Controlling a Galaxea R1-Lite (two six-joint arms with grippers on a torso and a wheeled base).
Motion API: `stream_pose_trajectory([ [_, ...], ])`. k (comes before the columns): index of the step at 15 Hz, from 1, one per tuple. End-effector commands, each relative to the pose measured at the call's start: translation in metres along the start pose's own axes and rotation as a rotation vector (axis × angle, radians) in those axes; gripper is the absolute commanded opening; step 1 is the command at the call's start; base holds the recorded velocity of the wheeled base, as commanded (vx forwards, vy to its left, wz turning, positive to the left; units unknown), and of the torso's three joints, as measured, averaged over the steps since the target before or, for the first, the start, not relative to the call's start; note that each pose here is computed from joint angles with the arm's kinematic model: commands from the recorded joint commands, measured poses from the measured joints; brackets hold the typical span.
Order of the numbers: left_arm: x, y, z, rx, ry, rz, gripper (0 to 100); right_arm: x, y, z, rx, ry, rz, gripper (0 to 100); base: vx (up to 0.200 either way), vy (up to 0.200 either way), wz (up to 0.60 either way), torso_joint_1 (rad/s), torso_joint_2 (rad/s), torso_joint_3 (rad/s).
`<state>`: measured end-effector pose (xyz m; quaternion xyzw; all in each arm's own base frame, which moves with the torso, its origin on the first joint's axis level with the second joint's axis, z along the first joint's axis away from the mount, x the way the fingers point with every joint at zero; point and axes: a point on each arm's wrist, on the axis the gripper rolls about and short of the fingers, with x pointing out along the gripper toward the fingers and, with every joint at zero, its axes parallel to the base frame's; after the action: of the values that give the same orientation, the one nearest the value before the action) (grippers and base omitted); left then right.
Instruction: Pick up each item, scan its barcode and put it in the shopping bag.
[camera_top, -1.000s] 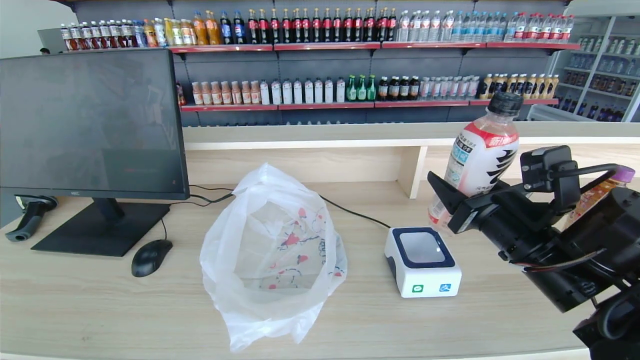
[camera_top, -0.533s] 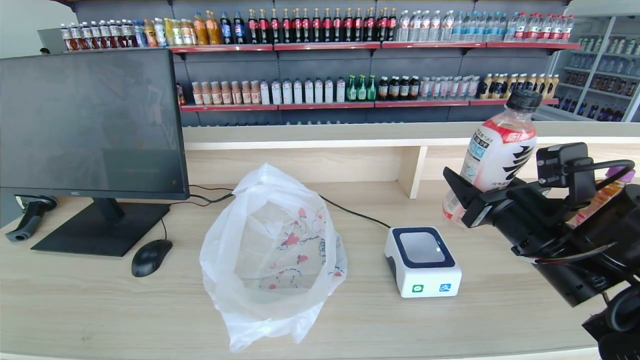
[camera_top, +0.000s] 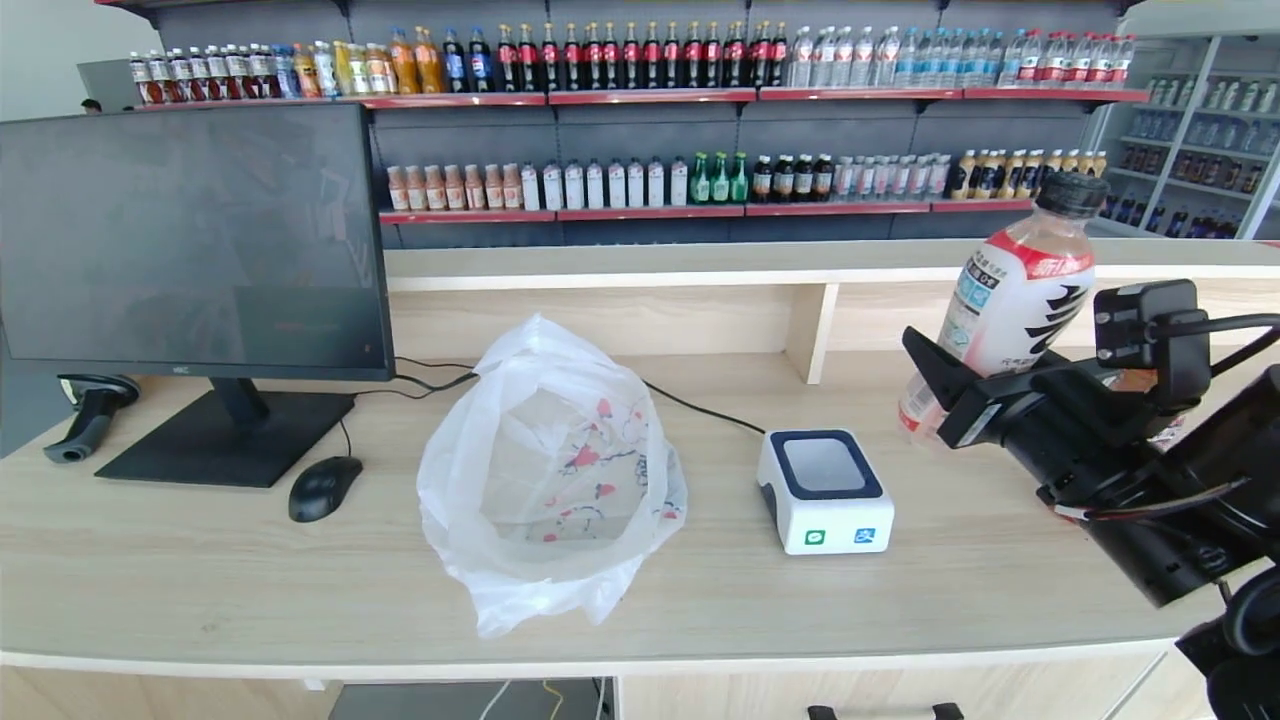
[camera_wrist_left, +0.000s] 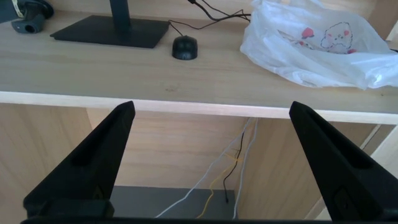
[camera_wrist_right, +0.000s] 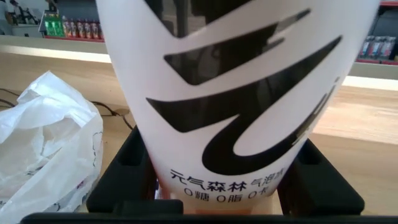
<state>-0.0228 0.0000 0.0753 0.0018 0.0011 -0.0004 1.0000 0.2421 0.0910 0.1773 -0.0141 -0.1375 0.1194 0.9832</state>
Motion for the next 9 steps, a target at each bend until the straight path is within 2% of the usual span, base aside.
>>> stream_pose_trajectory([
  [1, 0.0000, 0.0000, 0.0000, -0.002, -0.001, 0.001, 100, -0.0018, -0.0005, 0.0039, 0.003, -0.015, -0.001, 0, 0.000, 0.200, 0.00, 0.017, 0.01, -0.002],
  [9, 0.0000, 0.0000, 0.0002, -0.007, -0.002, 0.001, 100, -0.0026, -0.0033, 0.0114, 0.038, -0.043, -0.011, 0, 0.000, 0.200, 0.00, 0.004, 0.01, 0.001],
])
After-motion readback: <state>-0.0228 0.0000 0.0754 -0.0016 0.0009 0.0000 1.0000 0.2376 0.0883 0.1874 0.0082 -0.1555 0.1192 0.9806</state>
